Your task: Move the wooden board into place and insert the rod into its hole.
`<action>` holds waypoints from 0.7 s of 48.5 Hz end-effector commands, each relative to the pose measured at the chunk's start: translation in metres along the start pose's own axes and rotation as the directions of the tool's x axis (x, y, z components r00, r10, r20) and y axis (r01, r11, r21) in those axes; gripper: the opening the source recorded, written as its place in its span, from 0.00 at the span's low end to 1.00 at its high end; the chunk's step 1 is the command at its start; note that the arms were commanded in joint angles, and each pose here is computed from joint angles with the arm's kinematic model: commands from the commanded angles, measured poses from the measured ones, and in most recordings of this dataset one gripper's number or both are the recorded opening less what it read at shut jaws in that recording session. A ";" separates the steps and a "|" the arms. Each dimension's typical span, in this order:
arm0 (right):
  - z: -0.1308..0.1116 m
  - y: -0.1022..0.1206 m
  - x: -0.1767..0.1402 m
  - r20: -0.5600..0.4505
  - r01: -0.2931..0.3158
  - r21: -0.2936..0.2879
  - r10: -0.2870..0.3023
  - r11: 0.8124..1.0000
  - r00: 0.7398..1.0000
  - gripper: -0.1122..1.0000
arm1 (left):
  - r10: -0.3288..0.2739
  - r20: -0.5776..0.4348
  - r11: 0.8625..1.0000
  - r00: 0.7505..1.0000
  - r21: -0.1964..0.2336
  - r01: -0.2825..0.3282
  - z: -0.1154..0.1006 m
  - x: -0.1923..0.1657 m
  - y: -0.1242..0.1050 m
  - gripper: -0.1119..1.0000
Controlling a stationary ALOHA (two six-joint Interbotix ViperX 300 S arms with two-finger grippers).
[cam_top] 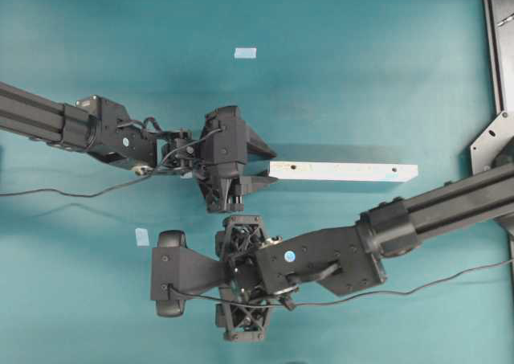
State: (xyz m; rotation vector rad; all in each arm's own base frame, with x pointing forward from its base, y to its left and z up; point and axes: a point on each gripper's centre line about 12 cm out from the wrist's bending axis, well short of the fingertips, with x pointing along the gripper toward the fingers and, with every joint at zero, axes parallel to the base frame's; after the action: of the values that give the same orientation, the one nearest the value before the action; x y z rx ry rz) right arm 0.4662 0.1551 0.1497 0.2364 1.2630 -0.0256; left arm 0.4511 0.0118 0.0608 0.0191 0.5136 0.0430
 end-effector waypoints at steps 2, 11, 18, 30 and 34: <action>0.009 0.007 -0.010 0.038 -0.023 0.008 0.023 1.000 0.999 0.86 | 0.002 0.008 1.000 1.000 0.006 -0.002 0.004 -0.002 0.001 0.61; 0.008 0.007 -0.002 0.026 -0.019 0.010 0.019 1.000 0.999 0.86 | 0.002 0.008 1.000 1.000 0.006 -0.002 0.004 -0.002 0.001 0.61; 0.008 0.007 0.003 0.024 -0.016 0.009 0.016 1.000 1.000 0.86 | 0.002 0.008 1.000 1.000 0.006 -0.002 0.004 -0.002 0.001 0.61; 0.009 0.007 0.010 0.038 -0.024 0.011 0.024 1.000 0.999 0.83 | 0.002 0.008 1.000 1.000 0.006 -0.002 0.004 -0.002 0.001 0.61; 0.008 0.007 0.014 0.031 -0.024 0.012 0.023 1.000 0.999 0.83 | 0.002 0.008 1.000 1.000 0.006 -0.002 0.004 -0.002 0.001 0.61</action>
State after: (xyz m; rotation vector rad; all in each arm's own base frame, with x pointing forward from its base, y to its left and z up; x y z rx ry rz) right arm 0.4741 0.1577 0.1236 0.2430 1.2730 -0.0363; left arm 0.4507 0.0118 0.0604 0.0192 0.5152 0.0430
